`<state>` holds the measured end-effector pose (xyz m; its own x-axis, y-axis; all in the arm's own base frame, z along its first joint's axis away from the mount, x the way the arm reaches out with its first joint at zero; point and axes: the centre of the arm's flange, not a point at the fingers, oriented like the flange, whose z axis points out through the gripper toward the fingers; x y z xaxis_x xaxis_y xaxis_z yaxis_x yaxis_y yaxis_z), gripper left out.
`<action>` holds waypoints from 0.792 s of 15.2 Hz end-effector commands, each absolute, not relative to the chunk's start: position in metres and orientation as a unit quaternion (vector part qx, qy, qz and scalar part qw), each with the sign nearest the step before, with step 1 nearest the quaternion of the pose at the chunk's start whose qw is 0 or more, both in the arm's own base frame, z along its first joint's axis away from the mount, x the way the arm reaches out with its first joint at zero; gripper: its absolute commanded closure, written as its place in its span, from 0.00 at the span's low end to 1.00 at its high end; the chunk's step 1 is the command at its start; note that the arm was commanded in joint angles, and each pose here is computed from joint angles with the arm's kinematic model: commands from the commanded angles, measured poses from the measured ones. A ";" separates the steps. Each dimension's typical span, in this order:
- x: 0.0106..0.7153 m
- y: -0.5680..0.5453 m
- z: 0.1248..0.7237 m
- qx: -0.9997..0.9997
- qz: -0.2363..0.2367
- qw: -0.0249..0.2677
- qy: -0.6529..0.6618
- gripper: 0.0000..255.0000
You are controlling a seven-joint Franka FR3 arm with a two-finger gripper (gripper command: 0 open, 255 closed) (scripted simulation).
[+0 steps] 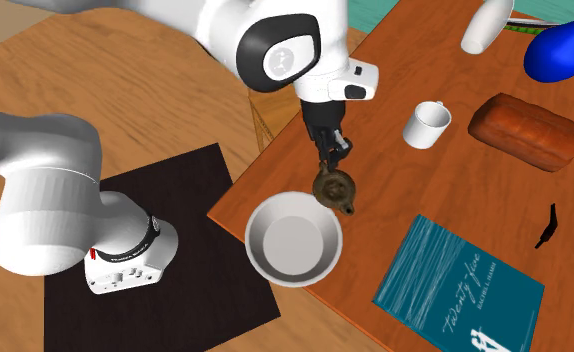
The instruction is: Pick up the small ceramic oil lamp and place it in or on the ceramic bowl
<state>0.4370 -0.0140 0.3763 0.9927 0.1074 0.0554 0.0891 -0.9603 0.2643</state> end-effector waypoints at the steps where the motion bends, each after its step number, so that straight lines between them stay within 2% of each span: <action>1: 0.410 -0.022 0.380 0.989 0.035 0.132 0.050 1.00; 6: 0.339 -0.045 0.390 0.989 0.035 0.132 0.050 1.00; 12: 0.339 -0.045 0.358 0.989 0.035 0.132 0.050 1.00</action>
